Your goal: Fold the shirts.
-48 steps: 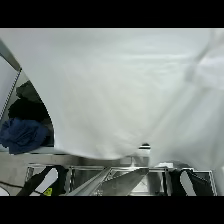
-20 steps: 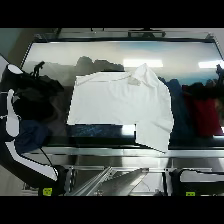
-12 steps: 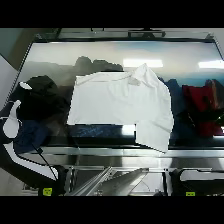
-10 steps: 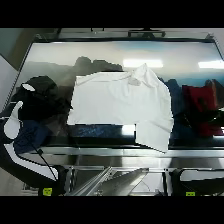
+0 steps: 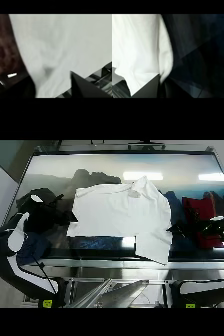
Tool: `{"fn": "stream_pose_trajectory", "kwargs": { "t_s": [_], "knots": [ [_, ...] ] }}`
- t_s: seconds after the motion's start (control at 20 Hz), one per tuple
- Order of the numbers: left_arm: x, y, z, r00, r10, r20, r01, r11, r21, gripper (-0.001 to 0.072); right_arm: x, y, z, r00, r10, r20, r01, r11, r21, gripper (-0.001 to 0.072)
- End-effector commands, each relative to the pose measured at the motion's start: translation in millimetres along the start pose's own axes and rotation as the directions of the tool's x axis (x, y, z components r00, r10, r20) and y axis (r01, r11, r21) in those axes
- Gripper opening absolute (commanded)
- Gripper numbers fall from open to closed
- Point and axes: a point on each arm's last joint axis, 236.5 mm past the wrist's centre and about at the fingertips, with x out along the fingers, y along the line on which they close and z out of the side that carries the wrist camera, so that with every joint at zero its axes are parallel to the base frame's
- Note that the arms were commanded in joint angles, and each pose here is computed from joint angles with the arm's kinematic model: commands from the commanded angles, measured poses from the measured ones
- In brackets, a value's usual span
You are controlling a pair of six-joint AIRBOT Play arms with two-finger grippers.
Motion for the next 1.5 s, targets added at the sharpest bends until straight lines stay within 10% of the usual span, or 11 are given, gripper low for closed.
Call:
{"fn": "stream_pose_trajectory", "kwargs": {
  "t_s": [0.0,0.05,0.15,0.35,0.6,0.75,0.85,0.95,1.15,1.3,1.45],
  "knots": [
    [0.1,-12.6,-19.1,0.996,-0.041,-0.083,0.043,0.999,0.025,0.0259,-0.6,13.0,-8.3,0.998,0.048,-0.039,-0.049,0.999,-0.022,0.0021],
    [-0.6,-16.0,-25.6,0.992,-0.055,-0.111,0.058,0.998,0.026,0.0259,-0.9,14.1,-9.2,0.998,0.051,-0.043,-0.052,0.998,-0.023,0.0021],
    [-2.2,-25.8,-30.9,0.986,-0.097,-0.133,0.103,0.994,0.046,0.0016,-4.5,19.3,-8.9,0.998,0.056,-0.036,-0.057,0.998,-0.037,0.0021],
    [-48.7,-114.0,-6.3,0.915,-0.402,0.027,0.394,0.907,0.147,0.0015,-42.1,85.5,1.2,0.979,0.195,0.055,-0.183,0.969,-0.165,0.0020],
    [-272.4,-293.6,-49.0,0.512,-0.846,0.150,0.546,0.455,0.704,0.0014,-201.6,279.2,-2.3,0.782,0.513,0.354,-0.199,0.744,-0.638,0.0021],
    [-411.1,-390.5,-176.0,0.254,-0.967,0.006,0.205,0.059,0.977,0.0015,-315.1,398.8,-74.6,0.539,0.674,0.506,0.104,0.543,-0.834,0.0021],
    [-464.0,-432.0,-268.8,0.161,-0.983,-0.088,-0.063,-0.099,0.993,0.0015,-368.5,445.9,-125.9,0.367,0.697,0.616,0.376,0.495,-0.783,0.0021],
    [-489.9,-458.8,-319.1,0.125,-0.992,-0.031,-0.262,-0.063,0.963,0.0015,-404.3,476.6,-169.5,0.199,0.712,0.673,0.561,0.480,-0.674,0.0021],
    [-520.5,-455.1,-301.3,0.053,-0.958,0.282,-0.377,0.242,0.894,0.0016,-420.6,494.2,-196.2,0.116,0.706,0.698,0.677,0.458,-0.576,0.0021],
    [-514.9,-395.8,-209.4,0.113,-0.800,0.590,-0.291,0.541,0.789,0.0016,-407.9,462.5,-147.0,0.227,0.627,0.745,0.561,0.541,-0.627,0.0021],
    [-445.5,-342.4,-104.6,0.376,-0.637,0.673,-0.130,0.682,0.719,0.0016,-368.7,418.5,-77.1,0.422,0.579,0.698,0.387,0.582,-0.716,0.0020]
  ]
}}
